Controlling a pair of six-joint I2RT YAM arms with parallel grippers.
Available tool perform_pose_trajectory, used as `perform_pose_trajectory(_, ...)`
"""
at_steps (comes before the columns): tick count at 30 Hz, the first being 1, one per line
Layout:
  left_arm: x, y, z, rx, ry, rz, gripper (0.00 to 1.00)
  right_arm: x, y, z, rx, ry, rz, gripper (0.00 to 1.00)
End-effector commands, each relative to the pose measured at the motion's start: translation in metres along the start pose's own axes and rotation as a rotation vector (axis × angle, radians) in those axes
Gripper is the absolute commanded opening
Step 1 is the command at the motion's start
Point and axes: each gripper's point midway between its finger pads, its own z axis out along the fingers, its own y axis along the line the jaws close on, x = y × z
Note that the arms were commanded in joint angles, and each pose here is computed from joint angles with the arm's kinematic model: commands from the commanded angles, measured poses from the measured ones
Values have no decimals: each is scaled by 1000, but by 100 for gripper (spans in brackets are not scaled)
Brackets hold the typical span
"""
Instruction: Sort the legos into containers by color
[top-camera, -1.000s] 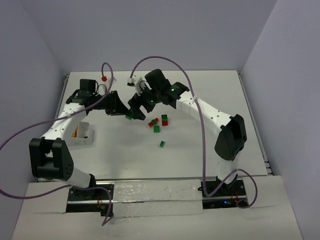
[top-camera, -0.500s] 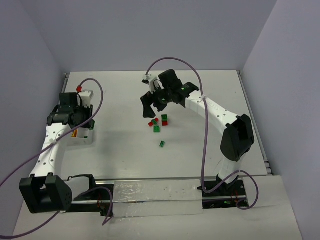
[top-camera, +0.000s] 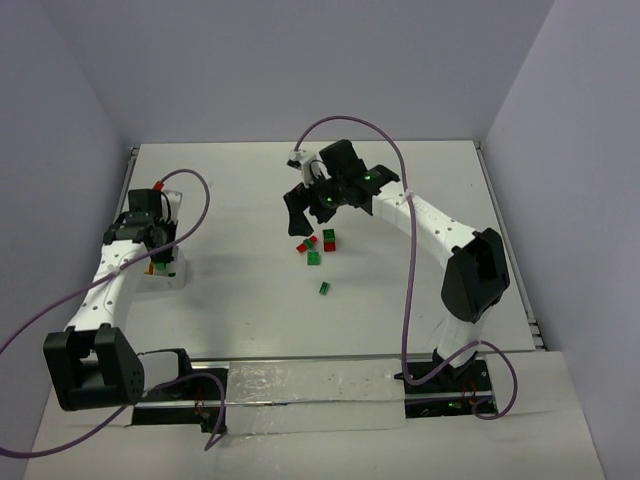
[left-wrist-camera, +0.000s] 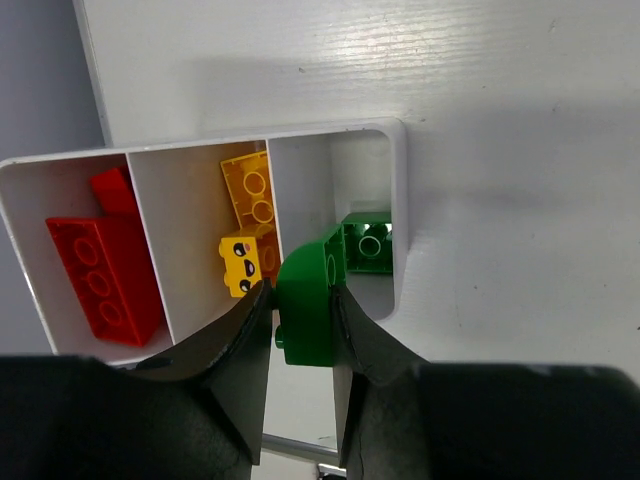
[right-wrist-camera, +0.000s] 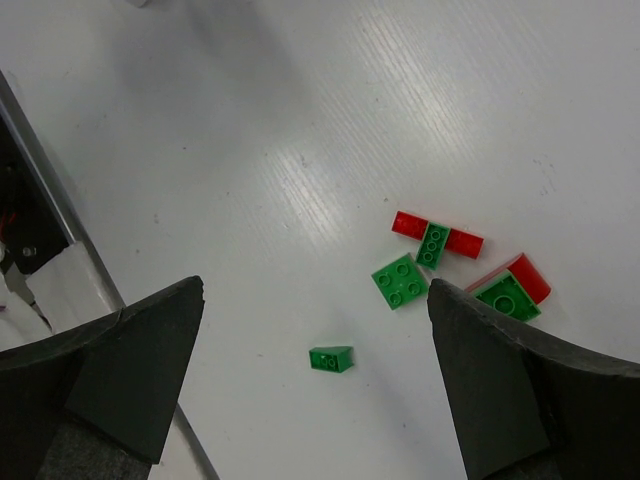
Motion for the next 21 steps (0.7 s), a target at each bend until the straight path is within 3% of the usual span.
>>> perform_pose_trajectory(1, -12, 7, 6, -30, -40, -7, 39, -16, 3, -21, 6, -71, -19, 100)
perform_pose_trajectory(8, -29, -3, 3, 44, -89, 5, 61, -12, -3, -22, 13, -66, 2, 100)
perform_pose_trajectory(14, -60, -49, -28, 316, -250, 41, 60, -3, -26, -30, 26, -73, 94, 100)
perform_pose_trajectory(21, -77, -187, -72, 670, -350, 179, 58, 20, -85, -53, 155, -86, 264, 100)
